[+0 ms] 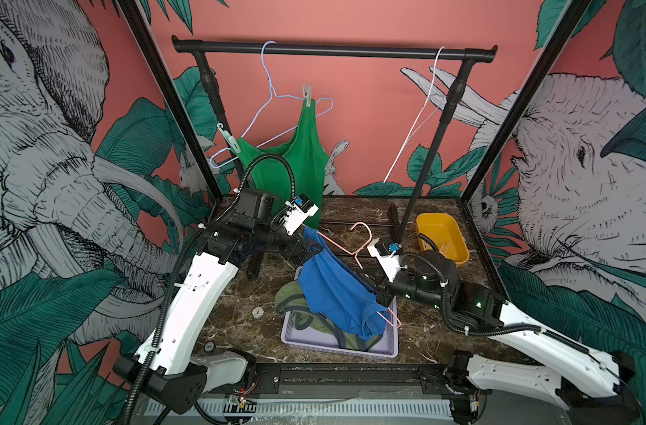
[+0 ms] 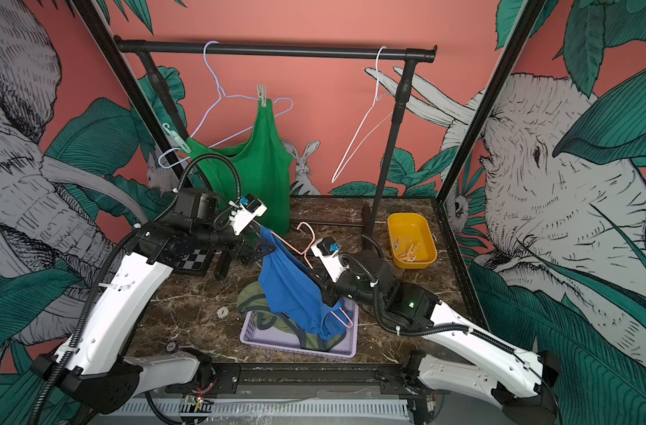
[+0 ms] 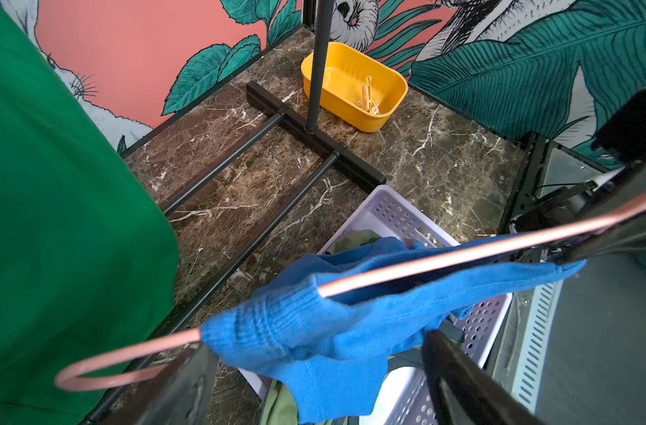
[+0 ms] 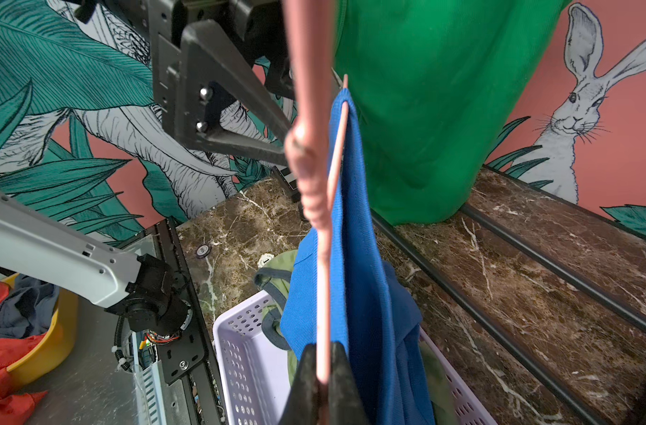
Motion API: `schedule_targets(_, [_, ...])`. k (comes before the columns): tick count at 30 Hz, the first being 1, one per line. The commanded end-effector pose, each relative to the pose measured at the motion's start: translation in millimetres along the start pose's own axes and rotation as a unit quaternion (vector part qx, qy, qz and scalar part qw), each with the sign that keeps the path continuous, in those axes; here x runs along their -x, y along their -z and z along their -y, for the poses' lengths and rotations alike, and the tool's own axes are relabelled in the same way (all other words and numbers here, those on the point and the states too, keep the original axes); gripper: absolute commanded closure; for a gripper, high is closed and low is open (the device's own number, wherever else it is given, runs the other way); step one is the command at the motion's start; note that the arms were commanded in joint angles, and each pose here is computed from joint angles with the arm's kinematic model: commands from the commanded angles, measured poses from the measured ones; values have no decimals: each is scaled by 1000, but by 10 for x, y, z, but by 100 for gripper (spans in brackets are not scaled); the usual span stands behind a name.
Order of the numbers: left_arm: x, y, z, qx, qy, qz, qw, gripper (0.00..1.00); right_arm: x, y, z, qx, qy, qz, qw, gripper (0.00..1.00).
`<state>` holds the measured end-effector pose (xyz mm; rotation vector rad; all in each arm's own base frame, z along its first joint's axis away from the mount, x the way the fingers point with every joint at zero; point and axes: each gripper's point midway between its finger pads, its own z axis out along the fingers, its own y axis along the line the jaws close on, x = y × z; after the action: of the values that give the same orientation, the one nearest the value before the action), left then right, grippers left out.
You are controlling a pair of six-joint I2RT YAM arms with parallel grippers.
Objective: Remove the clothespins securing tank tops to the hanger
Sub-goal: Remove the tank top from the hanger.
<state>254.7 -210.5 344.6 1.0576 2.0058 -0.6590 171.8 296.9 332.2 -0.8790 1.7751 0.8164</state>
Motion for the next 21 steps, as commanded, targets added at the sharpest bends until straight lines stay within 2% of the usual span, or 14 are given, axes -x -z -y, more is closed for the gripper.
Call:
schedule_targets(1, [20, 7, 9, -4, 9, 12, 1000, 15, 349, 85, -159, 32, 1, 62, 998, 100])
schedule_targets(7, [1, -48, -53, 4, 20, 8, 1000, 23, 337, 68, -257, 54, 2, 61, 997, 100])
schedule_targets(11, [-10, -70, -50, 0, 23, 7, 1000, 37, 318, 48, -292, 56, 8, 59, 997, 100])
schedule_targets(16, [-12, -66, -58, 2, 24, 7, 1000, 65, 295, 21, -271, 47, 13, 53, 997, 100])
schedule_targets(21, [-15, -15, -121, 19, 27, 9, 999, 98, 154, 36, -140, 12, 19, 36, 999, 100])
